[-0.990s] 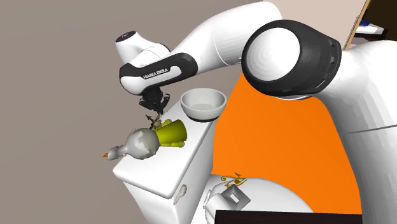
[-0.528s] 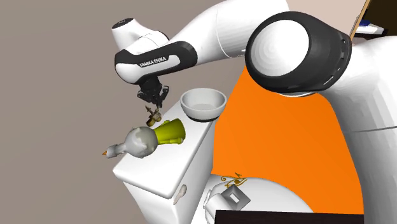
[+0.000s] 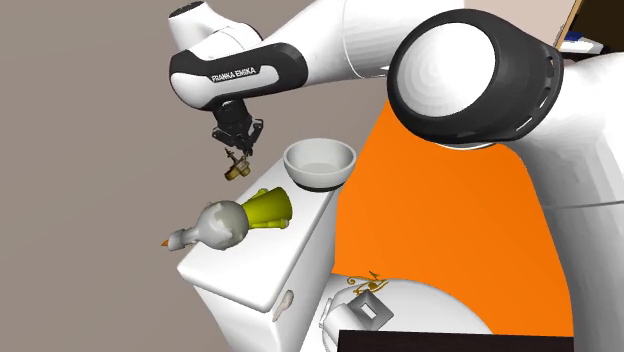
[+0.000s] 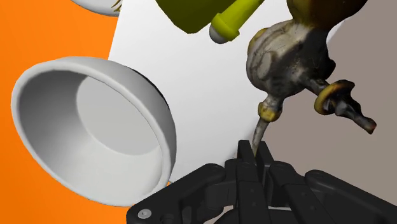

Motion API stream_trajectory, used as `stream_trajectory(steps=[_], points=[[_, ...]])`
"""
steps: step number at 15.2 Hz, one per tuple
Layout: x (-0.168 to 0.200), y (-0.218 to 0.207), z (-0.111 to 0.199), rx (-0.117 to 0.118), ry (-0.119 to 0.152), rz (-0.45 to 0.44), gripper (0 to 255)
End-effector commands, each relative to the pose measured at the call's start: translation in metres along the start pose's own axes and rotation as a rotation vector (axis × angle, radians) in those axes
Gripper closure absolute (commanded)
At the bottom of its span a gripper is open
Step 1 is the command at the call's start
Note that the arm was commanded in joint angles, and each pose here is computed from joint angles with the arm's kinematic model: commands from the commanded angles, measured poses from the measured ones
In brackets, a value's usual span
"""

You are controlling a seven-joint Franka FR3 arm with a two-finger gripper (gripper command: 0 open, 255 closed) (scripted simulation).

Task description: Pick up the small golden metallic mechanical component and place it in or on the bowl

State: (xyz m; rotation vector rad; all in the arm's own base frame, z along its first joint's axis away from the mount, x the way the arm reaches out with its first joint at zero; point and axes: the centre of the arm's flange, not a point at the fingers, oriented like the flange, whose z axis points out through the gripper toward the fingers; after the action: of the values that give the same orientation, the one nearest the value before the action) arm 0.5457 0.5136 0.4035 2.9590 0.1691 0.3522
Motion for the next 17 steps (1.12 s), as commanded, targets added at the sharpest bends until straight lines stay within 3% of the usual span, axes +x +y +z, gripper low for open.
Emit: stream_trajectory(steps=[1, 6, 17], points=[[0.002, 0.003, -0.010, 0.000, 0.000, 0.000, 255], [0.007, 0.007, -0.032, 0.000, 0.000, 0.000, 255], [0.070, 0.133, 0.002, 0.000, 0.000, 0.000, 255]])
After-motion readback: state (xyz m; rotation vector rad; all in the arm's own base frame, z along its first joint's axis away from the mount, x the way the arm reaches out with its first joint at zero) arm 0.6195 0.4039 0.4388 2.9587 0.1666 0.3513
